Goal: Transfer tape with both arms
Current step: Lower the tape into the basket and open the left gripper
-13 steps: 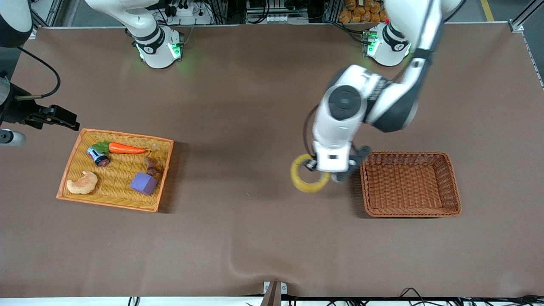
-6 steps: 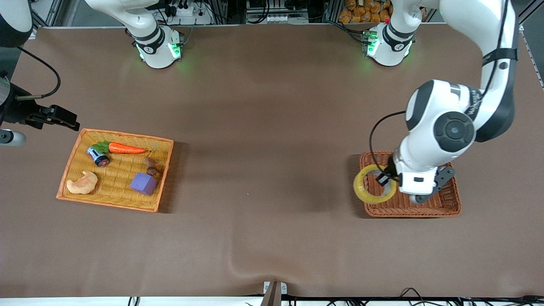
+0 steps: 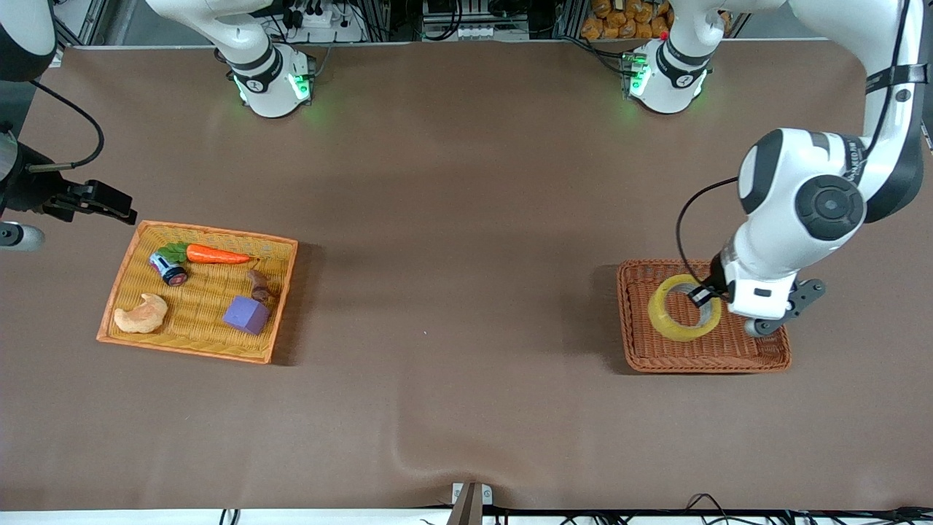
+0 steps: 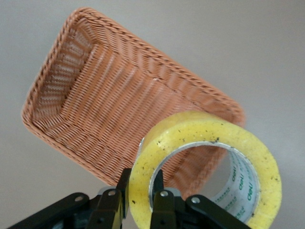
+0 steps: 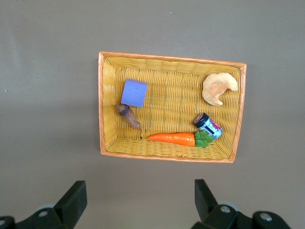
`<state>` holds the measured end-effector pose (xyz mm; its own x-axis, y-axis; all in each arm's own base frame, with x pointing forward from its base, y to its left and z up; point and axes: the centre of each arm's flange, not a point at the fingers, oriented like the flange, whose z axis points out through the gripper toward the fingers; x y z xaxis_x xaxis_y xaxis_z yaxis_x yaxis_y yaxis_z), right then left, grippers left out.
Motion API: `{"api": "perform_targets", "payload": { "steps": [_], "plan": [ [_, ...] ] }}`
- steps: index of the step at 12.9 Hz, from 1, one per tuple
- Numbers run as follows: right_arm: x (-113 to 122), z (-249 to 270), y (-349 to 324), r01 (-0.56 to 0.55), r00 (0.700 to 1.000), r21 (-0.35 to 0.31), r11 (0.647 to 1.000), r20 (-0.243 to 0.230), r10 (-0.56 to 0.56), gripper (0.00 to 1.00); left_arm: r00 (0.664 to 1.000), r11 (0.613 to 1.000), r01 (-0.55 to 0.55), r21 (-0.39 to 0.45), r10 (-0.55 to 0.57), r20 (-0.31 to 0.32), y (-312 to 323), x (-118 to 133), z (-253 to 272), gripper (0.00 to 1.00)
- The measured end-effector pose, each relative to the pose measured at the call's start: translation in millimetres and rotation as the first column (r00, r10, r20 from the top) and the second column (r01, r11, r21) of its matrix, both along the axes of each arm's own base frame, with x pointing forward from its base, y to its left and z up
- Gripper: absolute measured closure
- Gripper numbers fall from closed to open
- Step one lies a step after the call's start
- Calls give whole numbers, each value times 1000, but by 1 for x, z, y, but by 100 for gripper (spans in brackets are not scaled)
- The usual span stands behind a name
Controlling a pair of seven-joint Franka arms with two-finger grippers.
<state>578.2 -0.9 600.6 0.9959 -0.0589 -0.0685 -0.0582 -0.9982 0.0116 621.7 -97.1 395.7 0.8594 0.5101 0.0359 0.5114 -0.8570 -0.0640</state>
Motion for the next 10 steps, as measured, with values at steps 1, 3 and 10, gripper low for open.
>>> {"api": "perform_targets", "payload": {
  "steps": [1, 3, 10],
  "plan": [
    [0, 0, 0, 0, 1000, 0, 1000, 0, 0, 0, 1000, 1000, 29, -1, -29, -7, 20, -4, -10, 78],
    [0, 0, 0, 0, 1000, 0, 1000, 0, 0, 0, 996, 996, 84, -4, -84, -20, 57, -10, -32, 78],
    [0, 0, 0, 0, 1000, 0, 1000, 0, 0, 0, 992, 992, 121, -21, -122, -39, 86, -34, -119, 78]
  ]
}}
